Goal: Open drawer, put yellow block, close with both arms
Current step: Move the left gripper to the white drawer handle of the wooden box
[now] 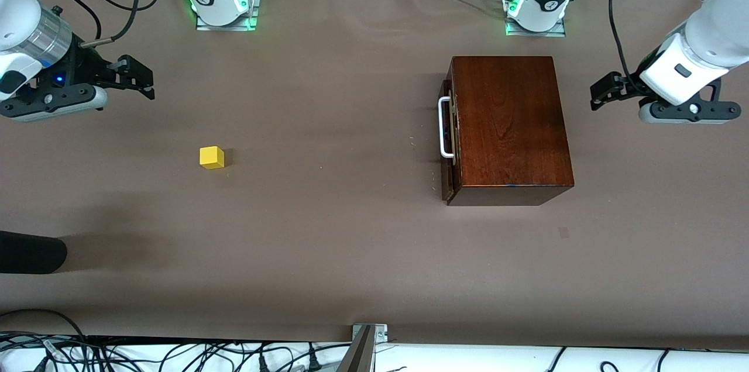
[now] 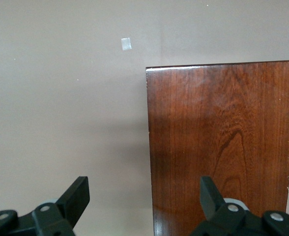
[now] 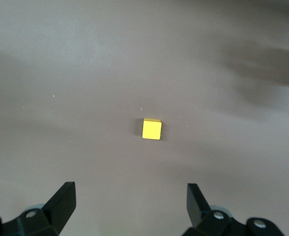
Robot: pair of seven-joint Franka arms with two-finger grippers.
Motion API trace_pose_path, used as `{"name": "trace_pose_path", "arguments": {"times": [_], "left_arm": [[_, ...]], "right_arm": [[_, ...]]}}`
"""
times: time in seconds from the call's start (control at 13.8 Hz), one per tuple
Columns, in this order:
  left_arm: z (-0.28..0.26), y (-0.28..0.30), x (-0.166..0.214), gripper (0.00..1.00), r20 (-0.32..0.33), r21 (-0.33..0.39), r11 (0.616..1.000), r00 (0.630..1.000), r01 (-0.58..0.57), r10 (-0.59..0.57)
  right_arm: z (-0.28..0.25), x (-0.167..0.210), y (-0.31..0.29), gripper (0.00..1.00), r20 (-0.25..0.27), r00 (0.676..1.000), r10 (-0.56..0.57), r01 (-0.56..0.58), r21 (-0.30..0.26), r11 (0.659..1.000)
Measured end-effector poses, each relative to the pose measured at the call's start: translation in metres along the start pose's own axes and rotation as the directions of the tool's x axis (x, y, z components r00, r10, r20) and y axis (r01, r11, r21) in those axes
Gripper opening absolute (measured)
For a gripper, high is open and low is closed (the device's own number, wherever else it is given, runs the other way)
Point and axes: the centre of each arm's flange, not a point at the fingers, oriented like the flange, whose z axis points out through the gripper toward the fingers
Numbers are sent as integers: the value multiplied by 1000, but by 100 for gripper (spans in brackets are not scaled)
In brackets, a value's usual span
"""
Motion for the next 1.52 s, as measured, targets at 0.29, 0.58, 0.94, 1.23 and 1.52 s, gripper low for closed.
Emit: {"name": "trace_pose_path", "arguments": {"times": [0.29,0.58,0.94,1.23,1.52], "left_arm": [[7,42,-14,100,78,15,997,994,-79,78],[15,140,-31,100,69,34,990,989,-137,134],[61,249,-28,100,4,-10,999,999,-51,51],[118,305,-25,100,-15,56,998,1000,-23,24],[160,337,-33,100,6,115,993,1000,-17,17]], "right_arm": [[0,0,0,100,0,1000,1,-1,0,1000],[0,0,1,100,0,1000,2,-2,0,1000],[0,0,1,100,-1,1000,2,-2,0,1000],[0,0,1,100,-1,1000,3,-3,0,1000],[-1,2,2,100,-15,1000,3,-3,-2,1000]]}}
